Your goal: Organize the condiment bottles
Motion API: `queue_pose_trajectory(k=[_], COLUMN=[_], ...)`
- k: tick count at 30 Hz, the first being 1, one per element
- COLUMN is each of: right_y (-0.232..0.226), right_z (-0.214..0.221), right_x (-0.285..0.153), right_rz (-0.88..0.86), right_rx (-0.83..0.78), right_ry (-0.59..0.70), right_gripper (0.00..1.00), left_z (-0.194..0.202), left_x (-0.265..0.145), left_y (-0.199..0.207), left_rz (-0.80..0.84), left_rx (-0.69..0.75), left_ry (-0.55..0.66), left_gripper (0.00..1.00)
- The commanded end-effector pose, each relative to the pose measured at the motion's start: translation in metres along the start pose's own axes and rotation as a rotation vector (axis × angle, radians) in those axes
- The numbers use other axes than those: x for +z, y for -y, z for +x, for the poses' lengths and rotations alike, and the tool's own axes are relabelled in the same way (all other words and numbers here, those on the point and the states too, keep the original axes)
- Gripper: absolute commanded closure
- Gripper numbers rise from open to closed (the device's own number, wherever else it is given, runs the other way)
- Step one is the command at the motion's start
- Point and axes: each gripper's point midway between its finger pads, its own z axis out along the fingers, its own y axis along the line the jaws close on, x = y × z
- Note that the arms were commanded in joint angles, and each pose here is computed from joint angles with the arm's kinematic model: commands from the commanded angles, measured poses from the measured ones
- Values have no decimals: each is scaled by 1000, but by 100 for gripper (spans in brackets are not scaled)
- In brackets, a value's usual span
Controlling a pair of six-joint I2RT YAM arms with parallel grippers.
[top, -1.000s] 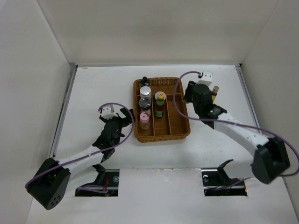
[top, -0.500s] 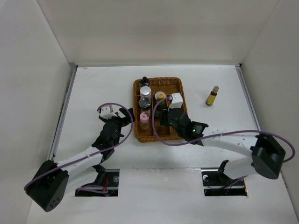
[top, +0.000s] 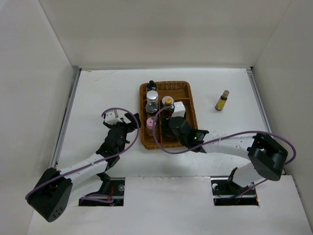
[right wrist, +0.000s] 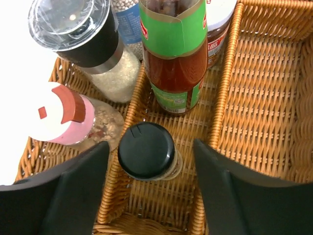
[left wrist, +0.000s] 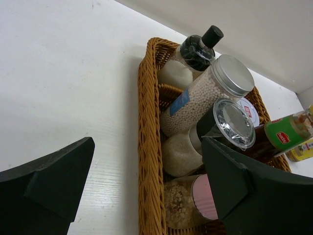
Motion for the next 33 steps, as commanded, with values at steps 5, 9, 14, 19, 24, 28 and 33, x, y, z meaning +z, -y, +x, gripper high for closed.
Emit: queue_pose_trajectory(k=[5, 9, 14, 19, 24, 28, 33], right_y=[-4, 17, 91, 231, 298, 316, 316], right_z=[-42, -72, -112, -137, -143, -147, -157], right_x=[-22, -45, -63, -64, -49, -33, -8], right_rz=[-38, -21, 156, 592, 748, 762, 684], right_rx=[59, 103, 199, 247, 258, 252, 257], right_ry=[108, 173, 304, 331, 304, 273, 265], right_gripper=[19, 19, 25, 24, 23, 23, 24], left_z=[-9, -10, -10, -8, -8, -5, -5], left_x=[1, 0, 0, -1, -3, -3, -2], left_y=[7, 7, 7, 11, 13, 14, 15], left_rz=[27, 27, 27, 40, 48, 54, 55], left_rx=[-34, -36, -36, -37, -43, -41, -40], left_ry=[34, 35, 35, 31, 29, 19, 17], left_gripper=[8, 8, 8, 8, 8, 8, 8])
